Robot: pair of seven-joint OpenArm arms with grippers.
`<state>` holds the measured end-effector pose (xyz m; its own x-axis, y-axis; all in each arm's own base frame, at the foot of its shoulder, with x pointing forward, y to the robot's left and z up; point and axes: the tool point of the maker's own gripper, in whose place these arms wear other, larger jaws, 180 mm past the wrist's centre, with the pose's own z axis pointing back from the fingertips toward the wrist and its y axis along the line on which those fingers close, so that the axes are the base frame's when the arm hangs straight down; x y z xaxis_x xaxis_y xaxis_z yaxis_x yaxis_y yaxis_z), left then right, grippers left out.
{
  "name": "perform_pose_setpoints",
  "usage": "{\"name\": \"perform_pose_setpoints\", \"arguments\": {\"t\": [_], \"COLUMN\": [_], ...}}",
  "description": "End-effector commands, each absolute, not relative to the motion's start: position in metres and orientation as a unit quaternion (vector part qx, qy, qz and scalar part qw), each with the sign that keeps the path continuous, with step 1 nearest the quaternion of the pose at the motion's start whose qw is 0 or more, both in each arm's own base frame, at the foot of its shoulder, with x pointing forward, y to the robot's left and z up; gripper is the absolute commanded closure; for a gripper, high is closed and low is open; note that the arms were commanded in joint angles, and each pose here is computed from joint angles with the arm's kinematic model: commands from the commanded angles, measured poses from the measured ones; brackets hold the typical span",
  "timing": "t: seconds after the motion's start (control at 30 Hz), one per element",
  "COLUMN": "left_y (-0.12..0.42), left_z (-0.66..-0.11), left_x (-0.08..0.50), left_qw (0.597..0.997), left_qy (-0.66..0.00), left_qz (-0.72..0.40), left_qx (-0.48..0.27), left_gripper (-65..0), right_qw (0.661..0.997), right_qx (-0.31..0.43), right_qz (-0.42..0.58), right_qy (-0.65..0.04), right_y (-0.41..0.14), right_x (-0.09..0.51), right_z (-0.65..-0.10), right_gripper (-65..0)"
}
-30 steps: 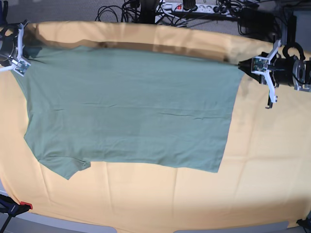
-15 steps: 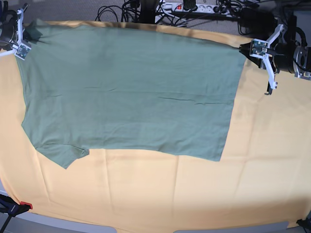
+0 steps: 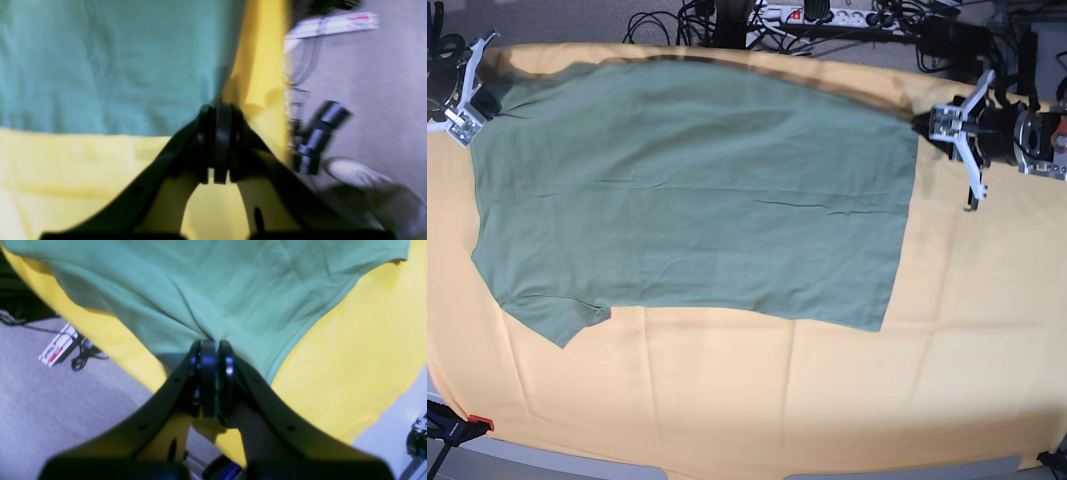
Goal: Fold the T-shirt properly
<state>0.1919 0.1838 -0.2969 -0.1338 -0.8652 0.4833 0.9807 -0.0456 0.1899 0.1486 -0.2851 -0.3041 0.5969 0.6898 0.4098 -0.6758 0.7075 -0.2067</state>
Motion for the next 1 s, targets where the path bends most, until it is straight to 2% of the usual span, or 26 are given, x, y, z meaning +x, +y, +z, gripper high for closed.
{"name": "perform_pose_setpoints", "arguments": {"t": [0.0, 0.23, 0.47, 0.7, 0.97], "left_y": [0.186, 0.182, 0.175, 0.182, 0.176], "left_z": [-0.292, -0.313, -0.316, -0.3, -0.293], "left_x": [0.204, 0.235, 0.242, 0.27, 0.273], "left_qw": [0.651, 0.665, 0.654, 0.635, 0.628], "left_qy": [-0.258, -0.291, -0.305, -0.33, -0.345], "left_qz": [-0.706, -0.682, -0.688, -0.699, -0.697], "left_qx": [-0.108, -0.085, -0.07, -0.012, -0.021], "left_gripper": [0.0, 0.0, 0.0, 0.0, 0.0], "right_qw": [0.89, 0.896, 0.884, 0.883, 0.881], "right_qx": [-0.019, -0.066, -0.056, -0.065, -0.067], "right_qz": [0.383, 0.34, 0.344, 0.354, 0.346], "right_qy": [-0.248, -0.277, -0.313, -0.301, -0.315], "right_y": [-0.288, -0.318, -0.308, -0.307, -0.306], "right_x": [0.155, 0.179, 0.193, 0.189, 0.193], "right_z": [-0.3, -0.296, -0.289, -0.3, -0.298], "right_gripper": [0.0, 0.0, 0.0, 0.0, 0.0]}}
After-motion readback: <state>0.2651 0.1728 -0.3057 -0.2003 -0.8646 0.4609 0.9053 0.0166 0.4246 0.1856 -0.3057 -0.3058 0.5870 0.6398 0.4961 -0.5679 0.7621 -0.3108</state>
